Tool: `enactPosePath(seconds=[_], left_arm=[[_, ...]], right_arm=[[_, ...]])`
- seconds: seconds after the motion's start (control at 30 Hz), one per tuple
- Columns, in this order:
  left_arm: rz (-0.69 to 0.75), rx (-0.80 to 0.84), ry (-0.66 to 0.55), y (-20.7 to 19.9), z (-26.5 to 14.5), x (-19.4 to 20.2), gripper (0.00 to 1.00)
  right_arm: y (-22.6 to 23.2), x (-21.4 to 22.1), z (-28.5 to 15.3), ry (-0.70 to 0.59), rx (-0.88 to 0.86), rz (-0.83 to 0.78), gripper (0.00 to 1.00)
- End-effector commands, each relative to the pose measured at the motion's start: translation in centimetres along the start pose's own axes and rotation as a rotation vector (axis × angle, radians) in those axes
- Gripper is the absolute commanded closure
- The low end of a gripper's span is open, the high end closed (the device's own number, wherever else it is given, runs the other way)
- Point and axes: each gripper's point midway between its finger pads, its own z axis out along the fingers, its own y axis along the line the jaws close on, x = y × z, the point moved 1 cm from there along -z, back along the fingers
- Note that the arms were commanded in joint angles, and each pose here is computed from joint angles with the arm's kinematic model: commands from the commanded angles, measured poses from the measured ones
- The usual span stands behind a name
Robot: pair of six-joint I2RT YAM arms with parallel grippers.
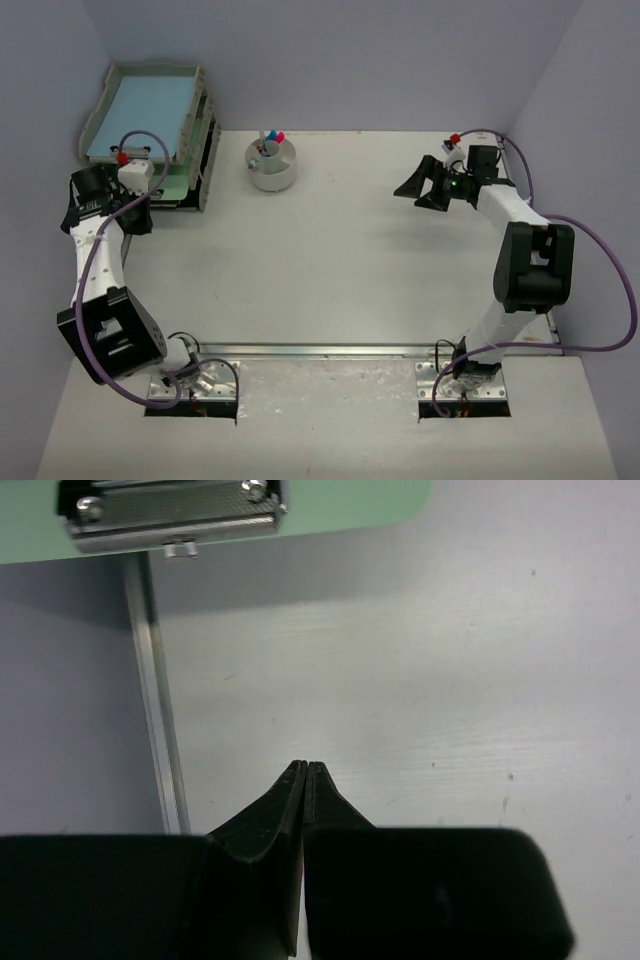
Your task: Organize the desk
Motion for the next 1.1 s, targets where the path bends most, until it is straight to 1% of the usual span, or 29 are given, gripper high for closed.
enactPosePath(seconds=[0.0, 0.07, 0.2, 0.3, 0.33, 0.4, 0.53, 0.7, 1.07], left_arm=[[-0.243, -0.241, -0.284, 3.4, -1.9, -5.0, 1.0], [-0.308, -0.267, -0.282, 3.9, -1.2, -4.5, 1.0], [-0.395, -0.3, -0.339, 4.7, -0.7, -5.2, 1.0], [-0.45, -0.275, -0.386, 4.5, 0.1, -5.5, 1.0], [-0.453, -0.254, -0.42, 4.3, 0.3, -6.0, 1.0], [-0.499, -0.229, -0.438, 3.9, 1.1, -5.7, 1.0], [-0.509, -0.219, -0.507, 3.9, 1.9, -5.9, 1.0], [-0.535, -0.228, -0.525, 4.3, 3.3, -5.5, 1.0], [-0.532, -0.261, -0.599, 6.6, 5.5, -7.1, 1.0]], right_arm=[[0.3, -0.4, -0.4, -0.035, -0.002, -0.023, 0.05], [0.3, -0.2, -0.4, -0.033, -0.003, -0.019, 0.05], [0.2, -0.3, -0.5, -0.037, -0.001, -0.018, 0.05], [0.3, -0.6, -0.7, -0.043, -0.002, -0.021, 0.05], [0.2, -0.6, -0.7, -0.043, -0.002, -0.02, 0.05], [0.2, -0.6, -0.7, -0.045, 0.0, -0.02, 0.05], [0.0, -0.5, -0.8, -0.045, 0.003, -0.016, 0.05], [-0.2, -0.4, -0.9, -0.044, 0.004, -0.011, 0.05], [-0.4, -0.7, -0.8, -0.04, 0.011, -0.007, 0.05]])
